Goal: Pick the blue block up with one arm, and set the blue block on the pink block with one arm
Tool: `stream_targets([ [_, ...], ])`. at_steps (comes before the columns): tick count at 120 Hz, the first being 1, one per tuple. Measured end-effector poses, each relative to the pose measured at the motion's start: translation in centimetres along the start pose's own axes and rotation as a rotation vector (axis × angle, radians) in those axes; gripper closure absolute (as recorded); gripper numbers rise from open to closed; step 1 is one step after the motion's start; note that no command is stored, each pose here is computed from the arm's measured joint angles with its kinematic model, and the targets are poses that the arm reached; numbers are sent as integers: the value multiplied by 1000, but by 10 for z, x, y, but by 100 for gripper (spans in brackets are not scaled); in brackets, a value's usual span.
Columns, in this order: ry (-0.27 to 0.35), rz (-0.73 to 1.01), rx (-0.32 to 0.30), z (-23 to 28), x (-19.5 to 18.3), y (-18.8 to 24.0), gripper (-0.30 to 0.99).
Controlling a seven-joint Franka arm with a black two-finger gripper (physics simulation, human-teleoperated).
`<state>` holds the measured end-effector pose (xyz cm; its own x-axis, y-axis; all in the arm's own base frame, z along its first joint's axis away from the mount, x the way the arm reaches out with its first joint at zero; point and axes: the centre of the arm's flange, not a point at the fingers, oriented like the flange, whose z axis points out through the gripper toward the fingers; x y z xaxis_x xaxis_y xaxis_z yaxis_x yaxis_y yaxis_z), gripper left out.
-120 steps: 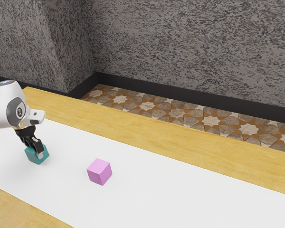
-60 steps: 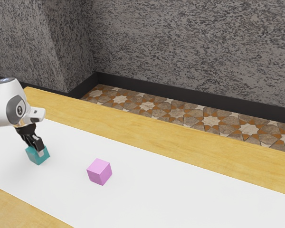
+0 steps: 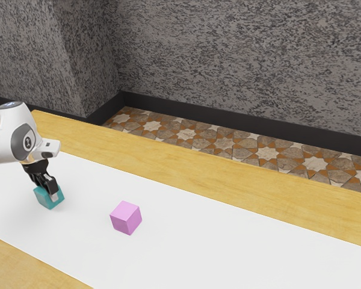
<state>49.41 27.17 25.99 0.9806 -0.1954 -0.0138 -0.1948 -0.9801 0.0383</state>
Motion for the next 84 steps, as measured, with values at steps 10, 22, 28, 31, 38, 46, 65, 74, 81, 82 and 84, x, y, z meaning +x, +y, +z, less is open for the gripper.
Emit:
stream_targets([
  [10,1,-3,3,-1,0,0,32],
  [22,4,-6,8,-3,1,0,33],
  [28,5,-9,10,-4,1,0,33],
  [31,5,-9,11,-4,1,0,33],
  [38,7,-11,13,-5,1,0,33],
  [46,18,-14,22,-15,1,1,34],
  [65,45,10,30,-35,10,19,34],
  [74,58,35,31,-46,20,34,34],
  [81,66,51,30,-55,28,48,35],
  [82,66,52,30,-57,29,50,35],
  [84,67,55,28,-59,31,54,35],
])
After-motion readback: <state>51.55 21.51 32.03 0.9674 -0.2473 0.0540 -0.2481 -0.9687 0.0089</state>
